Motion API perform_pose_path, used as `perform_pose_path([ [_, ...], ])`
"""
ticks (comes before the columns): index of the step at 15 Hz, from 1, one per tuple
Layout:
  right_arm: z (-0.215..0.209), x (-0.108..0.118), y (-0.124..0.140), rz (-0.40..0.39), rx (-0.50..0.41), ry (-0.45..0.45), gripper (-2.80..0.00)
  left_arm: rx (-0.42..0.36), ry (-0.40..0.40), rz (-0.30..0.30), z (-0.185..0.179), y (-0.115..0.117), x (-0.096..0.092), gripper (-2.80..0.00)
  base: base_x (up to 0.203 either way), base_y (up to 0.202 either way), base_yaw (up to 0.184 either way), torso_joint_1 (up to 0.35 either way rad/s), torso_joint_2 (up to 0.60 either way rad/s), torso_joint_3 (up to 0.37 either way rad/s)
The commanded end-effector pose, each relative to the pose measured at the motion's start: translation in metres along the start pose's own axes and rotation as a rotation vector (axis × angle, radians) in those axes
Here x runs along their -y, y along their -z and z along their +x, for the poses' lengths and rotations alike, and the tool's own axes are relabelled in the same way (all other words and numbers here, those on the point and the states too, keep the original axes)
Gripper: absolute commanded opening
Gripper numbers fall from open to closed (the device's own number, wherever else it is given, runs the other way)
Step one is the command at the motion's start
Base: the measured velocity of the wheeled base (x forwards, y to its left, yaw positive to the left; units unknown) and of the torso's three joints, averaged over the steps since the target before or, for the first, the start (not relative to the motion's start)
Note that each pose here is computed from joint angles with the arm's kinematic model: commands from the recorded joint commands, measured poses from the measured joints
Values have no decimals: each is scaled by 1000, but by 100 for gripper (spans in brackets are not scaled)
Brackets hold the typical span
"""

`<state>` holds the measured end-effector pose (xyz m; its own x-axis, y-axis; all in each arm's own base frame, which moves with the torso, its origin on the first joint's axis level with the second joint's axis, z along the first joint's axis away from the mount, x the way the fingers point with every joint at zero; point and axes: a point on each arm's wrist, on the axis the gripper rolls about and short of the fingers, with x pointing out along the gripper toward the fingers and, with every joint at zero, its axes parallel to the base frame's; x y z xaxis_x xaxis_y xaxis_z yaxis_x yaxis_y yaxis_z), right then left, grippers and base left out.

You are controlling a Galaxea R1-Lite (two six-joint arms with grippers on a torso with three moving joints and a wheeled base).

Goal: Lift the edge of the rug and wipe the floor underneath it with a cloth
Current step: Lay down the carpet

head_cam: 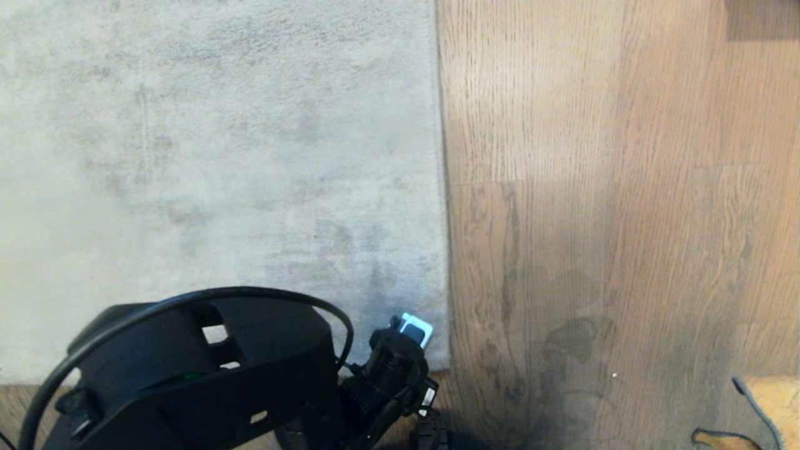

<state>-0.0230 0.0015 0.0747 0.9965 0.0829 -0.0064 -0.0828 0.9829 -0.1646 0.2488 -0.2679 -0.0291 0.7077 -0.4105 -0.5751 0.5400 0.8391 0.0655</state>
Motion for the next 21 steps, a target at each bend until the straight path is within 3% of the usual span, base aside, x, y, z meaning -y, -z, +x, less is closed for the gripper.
perform_pose_path([
  [1, 0, 0, 0, -1, -1, -2, -280, 4, -2, -2, 0, 0, 0, -280, 0, 0, 0, 0, 0, 0],
  [5, 0, 0, 0, -1, -1, -2, -280, 26, 0, -7, -4, -7, 0, -280, 0, 0, 0, 0, 0, 0],
  [10, 0, 0, 0, -1, -1, -2, -280, 87, 1, -25, -36, -29, -7, -280, 0, 0, 0, 0, 0, 0],
  [15, 0, 0, 0, -1, -1, -2, -280, 134, 7, -40, -100, -49, -21, -280, 0, 0, 0, 0, 0, 0],
  [21, 0, 0, 0, -1, -1, -3, -280, 203, -40, -84, -188, -54, -59, -280, 0, 0, 0, 0, 0, 0],
])
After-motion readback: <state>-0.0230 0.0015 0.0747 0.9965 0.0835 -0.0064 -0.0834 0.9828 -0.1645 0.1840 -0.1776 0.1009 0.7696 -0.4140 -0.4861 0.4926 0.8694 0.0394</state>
